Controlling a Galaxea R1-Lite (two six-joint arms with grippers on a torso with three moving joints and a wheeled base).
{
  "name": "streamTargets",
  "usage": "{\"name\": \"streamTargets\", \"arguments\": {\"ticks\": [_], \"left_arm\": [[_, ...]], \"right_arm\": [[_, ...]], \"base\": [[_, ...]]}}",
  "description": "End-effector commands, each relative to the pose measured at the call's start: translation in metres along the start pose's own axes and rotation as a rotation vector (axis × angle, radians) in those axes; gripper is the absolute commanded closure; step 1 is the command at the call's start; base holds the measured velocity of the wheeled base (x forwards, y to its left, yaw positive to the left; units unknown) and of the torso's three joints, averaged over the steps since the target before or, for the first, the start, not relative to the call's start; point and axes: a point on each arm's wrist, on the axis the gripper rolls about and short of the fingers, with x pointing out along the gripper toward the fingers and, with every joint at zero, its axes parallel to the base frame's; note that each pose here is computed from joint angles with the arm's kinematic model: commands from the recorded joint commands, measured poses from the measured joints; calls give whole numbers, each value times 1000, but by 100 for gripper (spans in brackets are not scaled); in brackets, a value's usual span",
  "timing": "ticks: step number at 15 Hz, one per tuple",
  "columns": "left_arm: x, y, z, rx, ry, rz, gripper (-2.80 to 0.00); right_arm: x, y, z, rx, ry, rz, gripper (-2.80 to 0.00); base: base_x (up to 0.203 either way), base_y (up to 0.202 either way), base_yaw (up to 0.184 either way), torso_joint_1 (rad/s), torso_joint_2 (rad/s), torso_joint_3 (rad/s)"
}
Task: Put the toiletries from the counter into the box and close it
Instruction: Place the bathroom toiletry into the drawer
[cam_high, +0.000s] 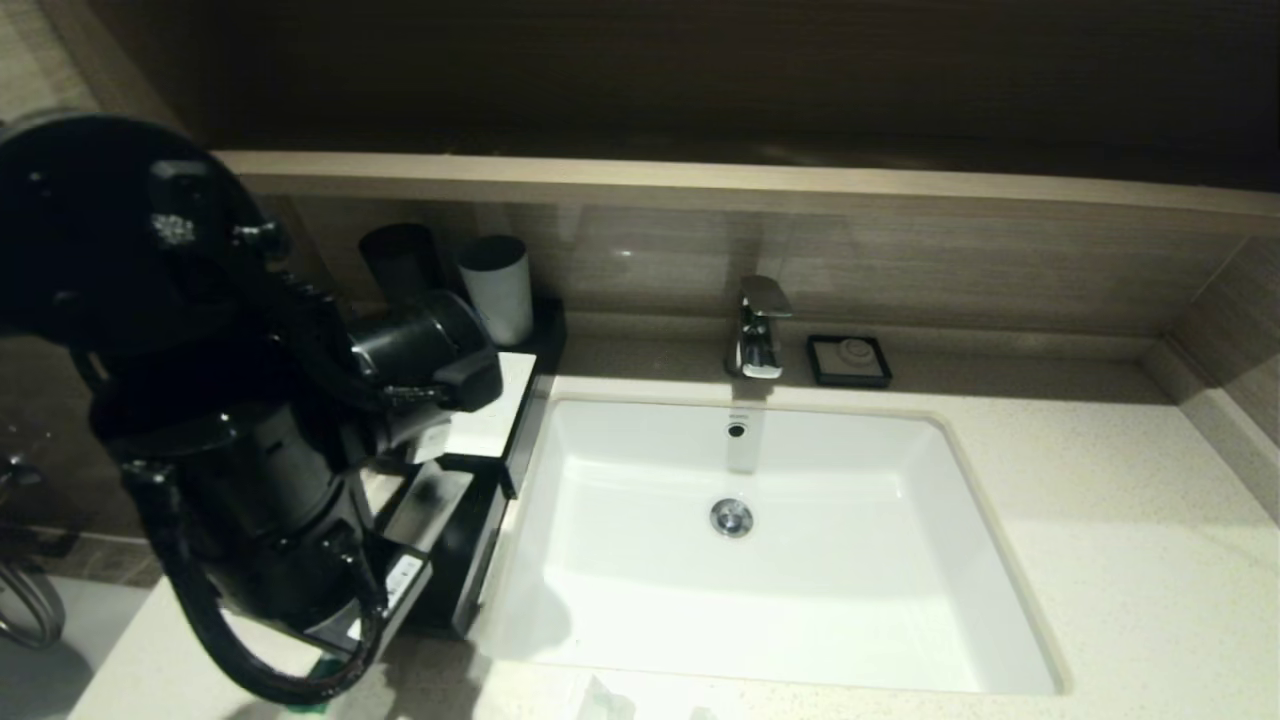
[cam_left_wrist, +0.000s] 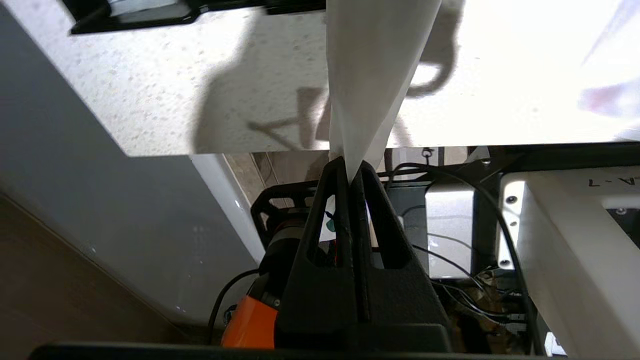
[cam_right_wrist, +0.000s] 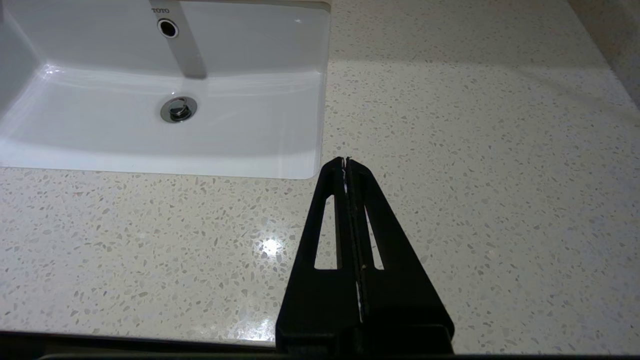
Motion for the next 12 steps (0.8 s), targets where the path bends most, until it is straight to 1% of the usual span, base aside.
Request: {"name": "streamTargets", "arguments": {"ticks": [1, 2, 5, 6, 8, 12], "left_arm": [[-7, 20, -4, -65, -10, 5, 0], [-7, 25, -5, -82, -8, 8, 0], [-4, 49, -4, -145, 35, 32, 0], [-3, 55, -3, -155, 43, 37, 0], [-1, 62, -3, -133, 66, 42, 0], [9, 66, 3, -110, 126, 51, 0]], "right_arm": [[0, 0, 0, 0, 0, 0, 0], [0, 0, 0, 0, -1, 0, 0], [0, 0, 0, 0, -1, 0, 0], [0, 0, 0, 0, 0, 0, 0], [0, 0, 0, 0, 0, 0, 0], [0, 0, 0, 0, -1, 0, 0]], "base": [[0, 0, 0, 0, 0, 0], [0, 0, 0, 0, 0, 0], [0, 0, 0, 0, 0, 0], [0, 0, 0, 0, 0, 0], [0, 0, 0, 0, 0, 0], [0, 0, 0, 0, 0, 0]]}}
